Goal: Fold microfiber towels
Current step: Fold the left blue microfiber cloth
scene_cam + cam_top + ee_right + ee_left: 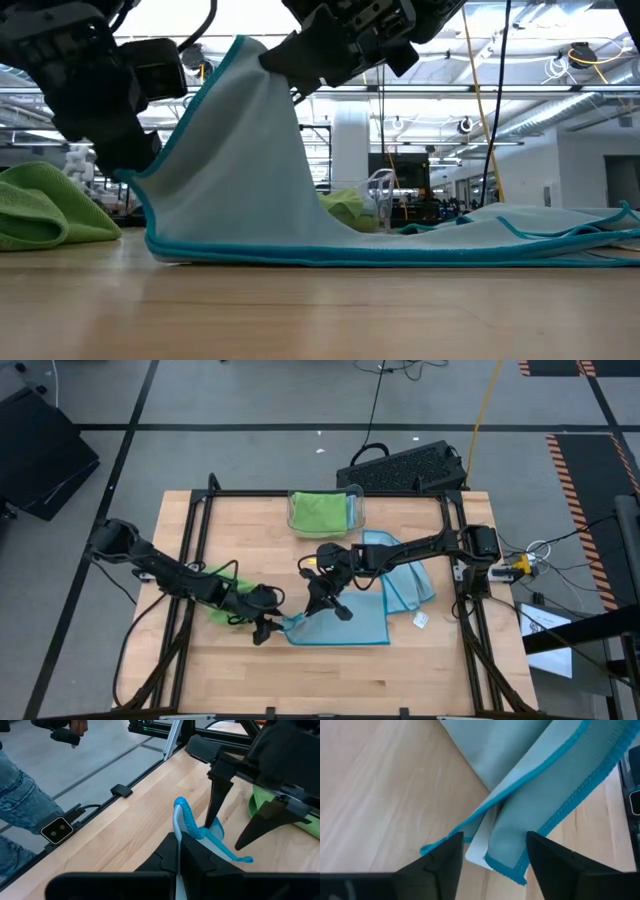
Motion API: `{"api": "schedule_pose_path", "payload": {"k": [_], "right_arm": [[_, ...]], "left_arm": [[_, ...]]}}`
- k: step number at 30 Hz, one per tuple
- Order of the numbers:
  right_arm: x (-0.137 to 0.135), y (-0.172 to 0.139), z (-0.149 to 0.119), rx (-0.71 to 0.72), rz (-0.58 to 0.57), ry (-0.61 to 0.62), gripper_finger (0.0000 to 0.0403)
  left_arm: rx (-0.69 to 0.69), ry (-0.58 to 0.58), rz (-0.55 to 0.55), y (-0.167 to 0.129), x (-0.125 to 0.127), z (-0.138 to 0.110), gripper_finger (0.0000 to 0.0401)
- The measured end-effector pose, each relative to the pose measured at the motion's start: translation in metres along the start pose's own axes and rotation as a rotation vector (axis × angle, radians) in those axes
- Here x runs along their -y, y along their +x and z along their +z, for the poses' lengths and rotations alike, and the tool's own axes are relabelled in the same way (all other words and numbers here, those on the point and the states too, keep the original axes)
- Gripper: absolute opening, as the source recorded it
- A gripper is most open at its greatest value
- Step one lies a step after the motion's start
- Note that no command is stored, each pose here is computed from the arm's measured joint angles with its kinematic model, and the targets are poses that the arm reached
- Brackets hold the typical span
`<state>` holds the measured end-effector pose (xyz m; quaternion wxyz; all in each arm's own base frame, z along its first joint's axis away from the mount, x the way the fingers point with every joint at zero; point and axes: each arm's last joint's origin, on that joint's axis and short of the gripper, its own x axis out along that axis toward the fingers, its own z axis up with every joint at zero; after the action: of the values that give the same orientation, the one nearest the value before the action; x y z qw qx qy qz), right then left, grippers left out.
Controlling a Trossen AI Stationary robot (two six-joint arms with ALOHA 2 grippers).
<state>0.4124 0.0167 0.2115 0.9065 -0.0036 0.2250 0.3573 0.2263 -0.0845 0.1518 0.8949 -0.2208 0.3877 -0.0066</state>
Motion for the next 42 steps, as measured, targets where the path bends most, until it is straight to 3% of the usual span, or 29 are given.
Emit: {"api": "schedule_pose_path", "payload": {"k": [7, 16, 23, 30, 38, 42], "right_arm": [[0.0, 0.0, -0.001, -0.005, 0.001, 0.006, 0.0003], [0.0, 0.0, -0.001, -0.008, 0.005, 0.008, 0.0004], [0.0, 0.0, -0.001, -0.009, 0.006, 0.009, 0.0004], [0.0, 0.0, -0.001, -0.009, 0.006, 0.009, 0.0004], [0.0, 0.0, -0.001, -0.011, 0.007, 0.012, 0.0004], [0.0, 0.0, -0.001, -0.011, 0.007, 0.013, 0.0004]], "left_arm": [[-0.017, -0.135, 0.018, -0.013, -0.002, 0.001, 0.0206], [0.044, -0.036, -0.004, -0.037, 0.012, -0.003, 0.0276], [0.058, 0.098, 0.075, -0.022, 0.012, -0.008, 0.0332], [0.04, 0.135, 0.025, 0.012, 0.0, 0.0, 0.0335], [0.083, 0.073, 0.104, 0.021, -0.02, 0.011, 0.0335], [0.059, 0.095, 0.0, 0.021, -0.026, 0.019, 0.032]]}}
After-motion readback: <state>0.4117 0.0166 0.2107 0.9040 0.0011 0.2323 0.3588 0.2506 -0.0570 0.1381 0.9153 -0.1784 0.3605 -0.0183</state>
